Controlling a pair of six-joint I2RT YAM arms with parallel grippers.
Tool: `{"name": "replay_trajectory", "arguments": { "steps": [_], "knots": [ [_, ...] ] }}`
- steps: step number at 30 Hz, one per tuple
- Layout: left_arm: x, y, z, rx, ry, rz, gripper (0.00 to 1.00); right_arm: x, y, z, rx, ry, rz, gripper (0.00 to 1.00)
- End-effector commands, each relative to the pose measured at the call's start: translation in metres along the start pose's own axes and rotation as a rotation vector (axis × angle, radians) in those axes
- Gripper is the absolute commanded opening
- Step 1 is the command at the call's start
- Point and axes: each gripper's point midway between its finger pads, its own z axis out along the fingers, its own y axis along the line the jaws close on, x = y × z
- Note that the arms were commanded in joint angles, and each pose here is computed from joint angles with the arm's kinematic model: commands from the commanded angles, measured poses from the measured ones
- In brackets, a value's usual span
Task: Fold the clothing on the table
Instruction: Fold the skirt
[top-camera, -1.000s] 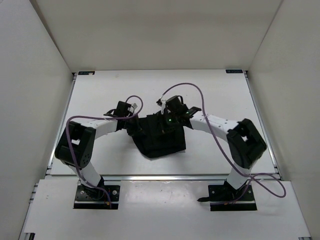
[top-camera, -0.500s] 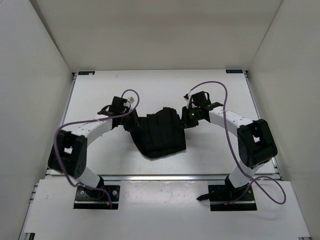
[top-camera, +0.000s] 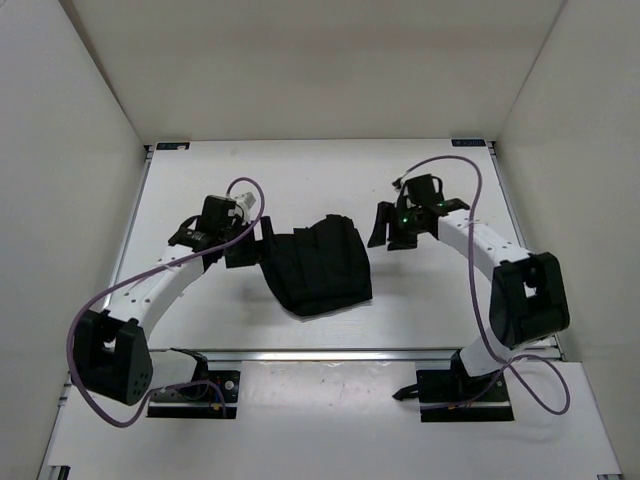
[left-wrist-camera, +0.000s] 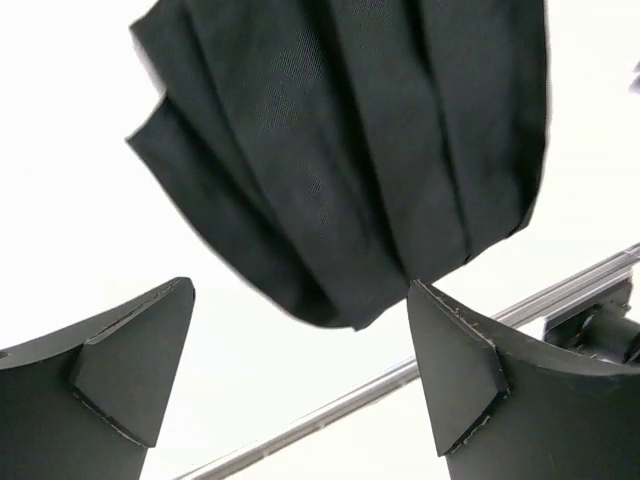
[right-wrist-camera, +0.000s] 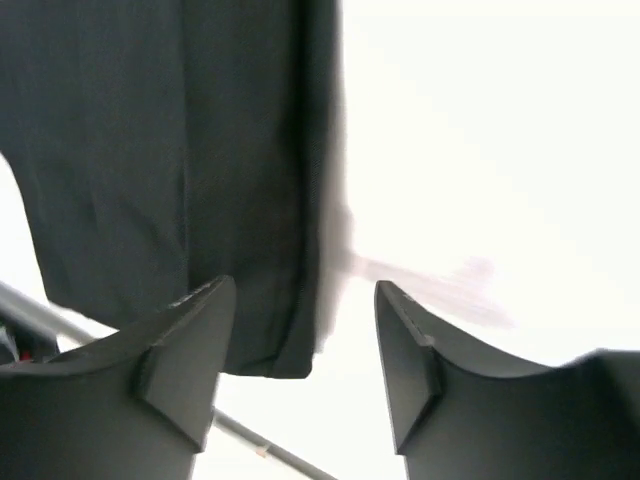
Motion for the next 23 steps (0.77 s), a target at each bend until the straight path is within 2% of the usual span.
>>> {"name": "replay_trajectory", "arguments": {
  "steps": [1,3,5,6,7,9,16,18,20,23],
  "knots": [
    [0.006,0.0,-0.014,-0.026,-0.016,0.06,0.98,-0.034,-0.013,-0.041,0.127,-0.138,-0.038,0.6],
    [0.0,-0.008,-0.023,-0.021,-0.057,0.089,0.99,-0.04,-0.024,-0.054,0.214,-0.174,-0.088,0.72],
    [-0.003,-0.005,-0.027,-0.061,-0.083,0.105,0.99,-0.04,-0.029,-0.062,0.23,-0.177,-0.116,0.82],
    [-0.006,-0.004,-0.03,-0.087,-0.092,0.111,0.99,-0.038,-0.034,-0.063,0.239,-0.168,-0.113,0.91],
    [-0.009,0.001,-0.032,-0.121,-0.109,0.108,0.99,-0.036,-0.036,-0.063,0.236,-0.16,-0.107,0.93],
    [-0.002,0.008,-0.034,-0.149,-0.094,0.103,0.98,-0.025,-0.046,-0.059,0.257,-0.115,-0.095,0.94],
    [0.027,0.051,-0.043,-0.308,-0.02,0.071,0.99,-0.006,-0.041,-0.041,0.205,-0.13,-0.137,1.0],
    [0.028,0.058,-0.049,-0.357,-0.035,0.07,0.98,-0.006,-0.032,-0.041,0.164,-0.137,-0.139,0.99],
    [0.026,0.06,-0.055,-0.376,-0.057,0.078,0.93,-0.002,-0.022,-0.038,0.145,-0.134,-0.163,0.99],
    [0.03,0.071,-0.055,-0.414,-0.037,0.056,0.99,-0.003,-0.006,-0.036,0.149,-0.133,-0.232,0.98]
  ]
}}
